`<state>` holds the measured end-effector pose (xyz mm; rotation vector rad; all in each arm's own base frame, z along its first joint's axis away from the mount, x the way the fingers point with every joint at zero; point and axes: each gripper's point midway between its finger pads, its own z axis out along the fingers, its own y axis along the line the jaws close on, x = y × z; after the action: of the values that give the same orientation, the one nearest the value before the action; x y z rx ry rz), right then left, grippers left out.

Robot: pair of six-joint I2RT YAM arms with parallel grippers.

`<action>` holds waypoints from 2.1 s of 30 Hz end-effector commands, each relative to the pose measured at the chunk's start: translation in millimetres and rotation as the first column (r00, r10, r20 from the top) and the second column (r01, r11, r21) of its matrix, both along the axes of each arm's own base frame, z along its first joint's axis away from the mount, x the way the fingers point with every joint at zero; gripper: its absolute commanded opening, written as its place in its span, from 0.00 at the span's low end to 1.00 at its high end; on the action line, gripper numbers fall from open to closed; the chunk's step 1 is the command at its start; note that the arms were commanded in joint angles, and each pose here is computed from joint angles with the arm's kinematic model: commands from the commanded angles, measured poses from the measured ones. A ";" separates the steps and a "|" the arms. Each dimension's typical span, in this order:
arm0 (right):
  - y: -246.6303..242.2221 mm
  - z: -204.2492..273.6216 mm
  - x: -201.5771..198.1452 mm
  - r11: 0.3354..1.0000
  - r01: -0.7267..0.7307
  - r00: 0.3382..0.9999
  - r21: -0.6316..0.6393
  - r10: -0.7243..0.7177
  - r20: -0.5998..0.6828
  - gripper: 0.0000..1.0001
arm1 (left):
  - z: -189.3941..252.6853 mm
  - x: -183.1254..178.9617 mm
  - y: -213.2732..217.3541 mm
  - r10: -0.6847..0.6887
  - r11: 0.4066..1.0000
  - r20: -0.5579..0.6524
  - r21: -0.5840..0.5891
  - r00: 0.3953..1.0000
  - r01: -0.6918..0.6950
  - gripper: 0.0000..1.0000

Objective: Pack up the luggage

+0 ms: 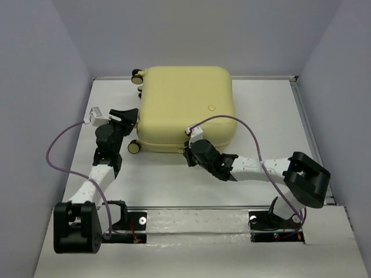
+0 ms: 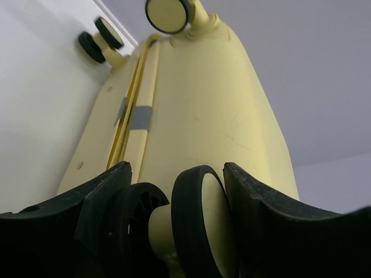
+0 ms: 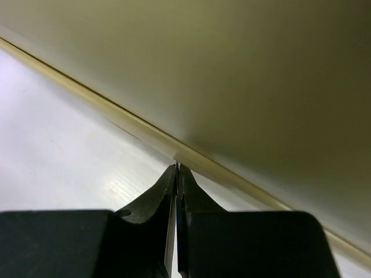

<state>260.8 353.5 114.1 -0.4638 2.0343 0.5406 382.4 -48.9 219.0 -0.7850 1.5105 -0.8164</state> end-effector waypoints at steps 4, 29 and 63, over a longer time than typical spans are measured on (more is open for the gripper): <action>10.3 73.3 -23.9 0.957 -0.152 0.986 0.247 0.130 0.106 0.07 | 33.3 -80.1 -52.9 -0.249 0.966 0.156 0.113 0.956 0.233 0.06; 33.8 33.7 -129.4 0.878 -0.375 0.921 0.295 0.390 0.011 0.07 | 5.2 -123.3 -143.3 -0.467 0.875 0.081 0.183 0.880 0.448 0.06; -258.2 20.7 2.2 0.720 0.683 0.731 0.124 -0.675 -0.100 0.07 | -19.9 -168.3 -211.7 -0.609 0.723 0.008 0.417 0.793 0.551 0.06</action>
<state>244.6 143.8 141.7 0.2430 1.9976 0.4363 233.2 -237.2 210.2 -0.0917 1.6869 -0.9757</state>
